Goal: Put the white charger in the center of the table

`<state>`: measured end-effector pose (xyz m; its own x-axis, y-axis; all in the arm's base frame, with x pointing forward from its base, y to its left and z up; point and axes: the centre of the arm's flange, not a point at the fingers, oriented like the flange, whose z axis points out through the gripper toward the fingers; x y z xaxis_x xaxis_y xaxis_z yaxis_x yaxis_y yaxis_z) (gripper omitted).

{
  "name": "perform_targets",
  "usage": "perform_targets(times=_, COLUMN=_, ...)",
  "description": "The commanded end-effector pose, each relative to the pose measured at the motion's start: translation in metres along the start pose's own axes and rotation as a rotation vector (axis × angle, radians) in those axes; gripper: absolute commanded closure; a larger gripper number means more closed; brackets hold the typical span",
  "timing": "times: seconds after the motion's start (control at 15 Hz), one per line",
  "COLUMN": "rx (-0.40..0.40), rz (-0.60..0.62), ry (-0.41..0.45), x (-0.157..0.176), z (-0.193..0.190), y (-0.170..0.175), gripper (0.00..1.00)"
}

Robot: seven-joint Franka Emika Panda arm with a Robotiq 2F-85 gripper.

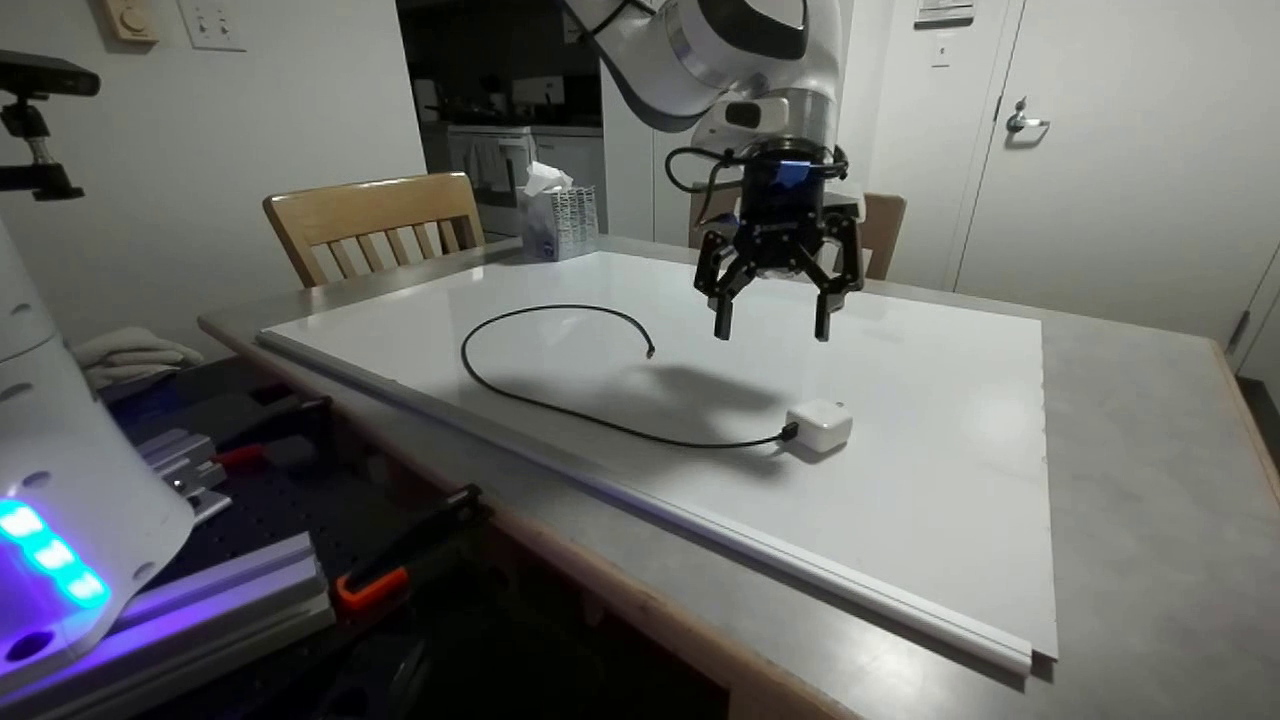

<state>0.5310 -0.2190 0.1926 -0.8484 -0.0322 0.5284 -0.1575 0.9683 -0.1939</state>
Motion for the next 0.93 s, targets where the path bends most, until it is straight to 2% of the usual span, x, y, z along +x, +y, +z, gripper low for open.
perform_targets(times=0.0, rx=-0.005, rz=0.154, ry=-0.039, x=0.020, z=0.017, y=-0.004, gripper=0.00)
perform_targets(times=0.07, rx=-0.017, rz=0.091, ry=-0.021, x=0.013, z=0.004, y=-0.013, gripper=0.00)
perform_targets(times=0.27, rx=-0.006, rz=0.136, ry=-0.031, x=0.019, z=0.009, y=-0.017, gripper=0.00)
perform_targets(times=0.4, rx=-0.003, rz=0.131, ry=-0.063, x=0.010, z=0.008, y=-0.009, gripper=0.00)
perform_targets(times=0.53, rx=0.015, rz=0.144, ry=-0.049, x=0.009, z=0.011, y=-0.013, gripper=0.00)
perform_targets(times=0.87, rx=-0.007, rz=0.217, ry=-0.060, x=0.030, z=0.025, y=-0.030, gripper=0.00)
